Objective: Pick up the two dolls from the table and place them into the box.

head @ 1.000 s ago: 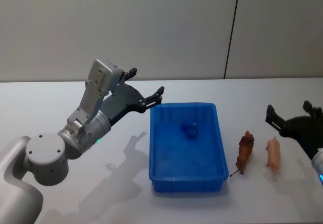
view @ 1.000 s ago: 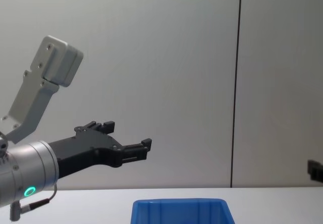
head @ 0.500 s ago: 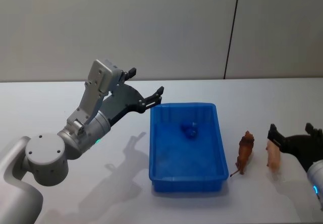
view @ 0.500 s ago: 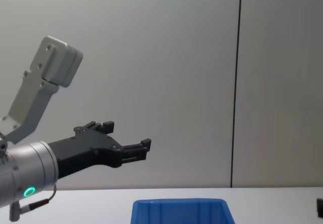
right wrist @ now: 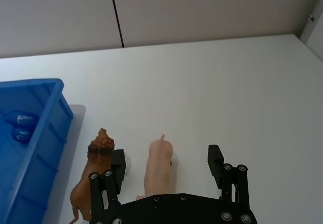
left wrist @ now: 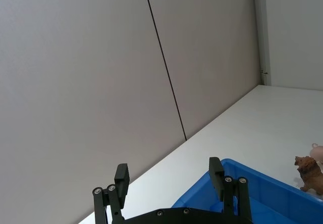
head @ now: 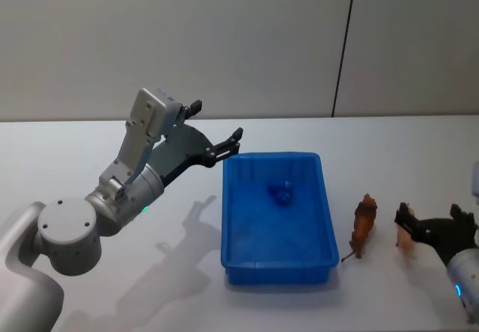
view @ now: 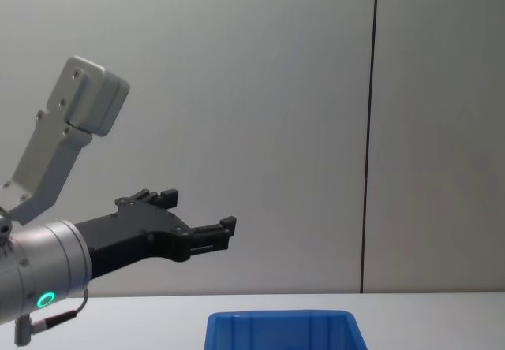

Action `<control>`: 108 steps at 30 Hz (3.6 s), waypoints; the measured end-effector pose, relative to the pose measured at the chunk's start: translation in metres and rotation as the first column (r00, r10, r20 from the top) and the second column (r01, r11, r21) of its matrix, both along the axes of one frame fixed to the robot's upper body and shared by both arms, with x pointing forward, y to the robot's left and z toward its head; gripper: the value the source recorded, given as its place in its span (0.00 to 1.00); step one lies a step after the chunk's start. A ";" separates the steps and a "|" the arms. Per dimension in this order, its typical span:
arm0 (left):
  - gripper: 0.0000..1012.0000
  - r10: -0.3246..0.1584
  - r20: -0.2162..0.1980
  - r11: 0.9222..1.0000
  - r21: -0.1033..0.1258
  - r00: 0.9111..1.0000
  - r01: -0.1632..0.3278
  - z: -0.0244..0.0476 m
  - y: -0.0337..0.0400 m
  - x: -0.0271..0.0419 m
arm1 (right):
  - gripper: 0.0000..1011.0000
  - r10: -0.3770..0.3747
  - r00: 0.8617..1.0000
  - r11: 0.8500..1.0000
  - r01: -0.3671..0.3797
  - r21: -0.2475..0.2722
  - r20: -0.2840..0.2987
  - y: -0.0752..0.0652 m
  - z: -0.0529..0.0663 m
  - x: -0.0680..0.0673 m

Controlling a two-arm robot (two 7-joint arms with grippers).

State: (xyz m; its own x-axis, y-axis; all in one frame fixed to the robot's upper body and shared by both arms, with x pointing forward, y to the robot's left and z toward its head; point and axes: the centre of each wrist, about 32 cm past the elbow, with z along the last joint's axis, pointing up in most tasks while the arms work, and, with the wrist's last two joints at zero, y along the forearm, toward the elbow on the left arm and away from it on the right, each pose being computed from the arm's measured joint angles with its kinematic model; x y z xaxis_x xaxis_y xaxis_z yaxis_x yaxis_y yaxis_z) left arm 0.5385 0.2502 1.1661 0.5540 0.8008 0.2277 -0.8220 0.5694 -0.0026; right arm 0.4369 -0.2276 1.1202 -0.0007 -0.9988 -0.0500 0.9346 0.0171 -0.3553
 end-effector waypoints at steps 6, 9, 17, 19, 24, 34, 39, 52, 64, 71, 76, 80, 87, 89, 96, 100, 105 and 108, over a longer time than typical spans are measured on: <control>0.99 0.000 0.000 1.000 0.000 1.000 0.000 0.0000 0.0000 0.0000 | 0.99 -0.014 0.999 1.000 0.014 0.006 -0.030 0.002 -0.007 0.002; 0.99 0.000 0.000 1.000 0.000 1.000 0.000 0.0000 0.0000 0.0000 | 0.99 -0.021 0.999 1.000 0.022 0.009 -0.045 0.002 -0.011 0.002; 0.99 0.000 0.000 1.000 0.000 1.000 0.000 0.0000 0.0000 0.0000 | 0.99 -0.026 0.997 0.999 0.028 0.025 -0.067 0.002 -0.018 0.004; 0.99 0.000 0.000 1.000 0.000 1.000 0.000 0.0000 0.0000 0.0000 | 0.99 -0.023 0.997 0.999 0.025 0.032 -0.072 0.003 -0.021 0.005; 0.99 0.000 0.000 1.000 0.000 1.000 0.000 0.0000 0.0000 0.0000 | 0.99 -0.014 0.997 0.999 0.018 0.043 -0.080 0.003 -0.026 0.008; 0.99 0.000 0.000 1.000 0.000 1.000 0.000 0.0000 0.0000 0.0000 | 0.99 -0.001 0.995 0.999 0.006 0.053 -0.096 0.003 -0.035 0.015; 0.99 0.000 0.000 1.000 0.000 1.000 0.000 0.0000 0.0000 0.0000 | 0.99 0.004 0.995 0.998 0.001 0.055 -0.104 0.003 -0.038 0.019; 0.99 0.000 0.000 1.000 0.000 1.000 0.000 0.0000 0.0000 0.0000 | 0.81 0.031 0.991 0.997 -0.022 0.073 -0.128 0.003 -0.046 0.028; 0.99 0.000 0.000 1.000 0.000 1.000 0.000 0.0000 0.0000 0.0000 | 0.46 0.042 0.987 0.995 -0.027 0.092 -0.156 0.003 -0.048 0.033; 0.99 0.000 0.000 1.000 0.000 1.000 0.000 0.0000 0.0000 0.0000 | 0.37 0.042 0.987 0.996 -0.029 0.087 -0.156 0.002 -0.045 0.034; 0.99 0.000 0.000 1.000 0.000 1.000 0.000 0.0000 0.0000 0.0000 | 0.37 0.048 0.990 0.997 -0.039 0.068 -0.130 0.002 -0.040 0.035; 0.99 0.000 0.000 1.000 0.000 1.000 0.000 0.0000 0.0000 0.0000 | 0.37 0.056 0.994 0.998 -0.053 0.043 -0.094 0.002 -0.034 0.035; 0.99 0.000 0.000 1.000 0.000 1.000 0.000 0.0000 0.0000 0.0000 | 0.37 0.090 0.996 0.996 -0.090 -0.014 -0.003 0.002 -0.017 0.036; 0.99 0.000 0.000 1.000 0.000 1.000 0.000 0.0000 0.0000 0.0000 | 0.37 0.100 0.995 0.995 -0.100 -0.023 0.016 0.002 -0.014 0.036; 0.99 0.000 0.000 1.000 0.000 1.000 0.000 0.0000 0.0000 0.0000 | 0.37 0.166 0.981 0.985 -0.161 -0.059 0.104 0.004 0.000 0.038; 0.99 0.000 0.000 1.000 0.000 1.000 0.000 0.0000 0.0000 0.0000 | 0.37 0.220 0.963 0.975 -0.211 -0.074 0.156 0.005 0.007 0.040; 0.99 0.000 0.000 1.000 0.000 1.000 0.000 0.0000 0.0000 0.0000 | 0.37 0.279 0.939 0.960 -0.267 -0.085 0.203 0.008 0.014 0.043; 0.99 0.000 0.000 1.000 0.000 1.000 0.000 0.0000 0.0000 0.0000 | 0.37 0.319 0.920 0.948 -0.307 -0.090 0.228 0.010 0.018 0.045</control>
State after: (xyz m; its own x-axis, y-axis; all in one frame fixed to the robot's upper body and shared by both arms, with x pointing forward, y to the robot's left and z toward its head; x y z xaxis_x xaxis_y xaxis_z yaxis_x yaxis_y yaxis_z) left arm 0.5385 0.2503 1.1661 0.5541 0.8008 0.2275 -0.8220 0.5694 -0.0025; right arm 0.4815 -0.2179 1.1381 0.3179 -0.9472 0.0411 0.9413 0.3101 -0.1334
